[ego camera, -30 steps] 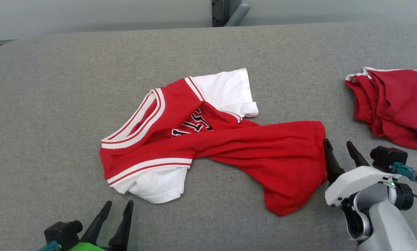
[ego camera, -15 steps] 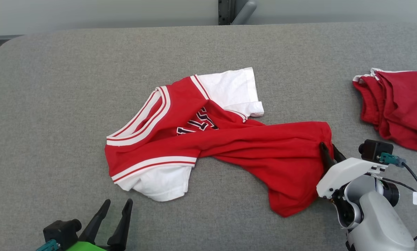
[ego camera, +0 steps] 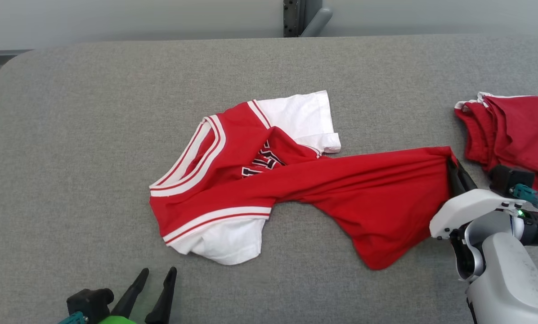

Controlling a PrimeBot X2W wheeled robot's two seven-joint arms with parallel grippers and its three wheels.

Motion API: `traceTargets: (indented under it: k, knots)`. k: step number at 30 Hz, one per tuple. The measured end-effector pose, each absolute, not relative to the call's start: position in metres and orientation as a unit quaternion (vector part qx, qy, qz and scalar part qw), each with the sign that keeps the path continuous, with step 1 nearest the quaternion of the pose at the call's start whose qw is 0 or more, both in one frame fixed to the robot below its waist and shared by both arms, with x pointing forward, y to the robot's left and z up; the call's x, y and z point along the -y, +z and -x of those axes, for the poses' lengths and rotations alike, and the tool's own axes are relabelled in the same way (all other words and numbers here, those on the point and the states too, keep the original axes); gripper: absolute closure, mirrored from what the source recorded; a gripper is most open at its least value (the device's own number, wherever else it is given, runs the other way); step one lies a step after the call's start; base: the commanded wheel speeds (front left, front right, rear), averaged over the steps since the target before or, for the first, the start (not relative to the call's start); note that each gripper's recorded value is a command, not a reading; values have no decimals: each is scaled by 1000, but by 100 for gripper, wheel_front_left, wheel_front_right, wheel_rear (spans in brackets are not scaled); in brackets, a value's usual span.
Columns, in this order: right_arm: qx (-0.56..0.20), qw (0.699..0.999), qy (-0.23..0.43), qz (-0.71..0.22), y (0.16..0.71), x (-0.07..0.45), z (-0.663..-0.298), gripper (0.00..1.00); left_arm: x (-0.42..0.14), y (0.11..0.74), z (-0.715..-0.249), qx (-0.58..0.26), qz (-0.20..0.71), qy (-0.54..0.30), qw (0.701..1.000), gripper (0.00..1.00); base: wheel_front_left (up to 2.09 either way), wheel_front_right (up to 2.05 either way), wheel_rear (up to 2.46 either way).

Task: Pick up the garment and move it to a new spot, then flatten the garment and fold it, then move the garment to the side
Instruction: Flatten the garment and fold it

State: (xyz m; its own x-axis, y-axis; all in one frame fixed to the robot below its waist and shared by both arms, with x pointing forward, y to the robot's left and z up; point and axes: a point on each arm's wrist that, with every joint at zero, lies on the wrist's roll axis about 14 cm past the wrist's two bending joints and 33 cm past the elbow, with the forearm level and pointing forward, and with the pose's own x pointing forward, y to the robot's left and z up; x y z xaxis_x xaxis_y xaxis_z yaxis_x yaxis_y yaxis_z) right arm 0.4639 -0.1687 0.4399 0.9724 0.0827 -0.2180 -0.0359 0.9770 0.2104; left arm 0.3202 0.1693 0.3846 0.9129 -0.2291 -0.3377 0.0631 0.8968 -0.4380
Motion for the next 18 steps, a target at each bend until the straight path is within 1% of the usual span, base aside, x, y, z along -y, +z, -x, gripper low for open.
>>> traceTargets:
  k: [2, 6, 10, 13, 15, 16, 18]
  knots:
    - [-101, 990, 26, -94, 448, 173, -464, 100, -165, 380, -321, -203, 216, -81, 952, 0, 0, 0, 0]
    - [-103, 991, 30, -81, 452, 172, -460, 100, -149, 382, -336, -206, 234, -94, 945, 0, 0, 0, 0]
    - [-106, 991, 33, -79, 454, 171, -456, 100, -134, 372, -337, -240, 226, -118, 937, 2, 0, 0, 0]
    - [-106, 991, 33, -78, 457, 171, -453, 100, -133, 370, -343, -241, 216, -123, 938, 16, 0, 0, 0]
    - [-106, 991, 32, -77, 458, 173, -451, 100, -133, 372, -348, -234, 212, -125, 941, 30, 0, 0, 0]
    - [-105, 991, 32, -76, 459, 173, -450, 100, -132, 374, -351, -229, 211, -126, 942, 52, 0, 0, 0]
    - [-105, 991, 31, -75, 461, 175, -447, 100, -129, 380, -356, -216, 205, -135, 945, 100, 0, 0, 0]
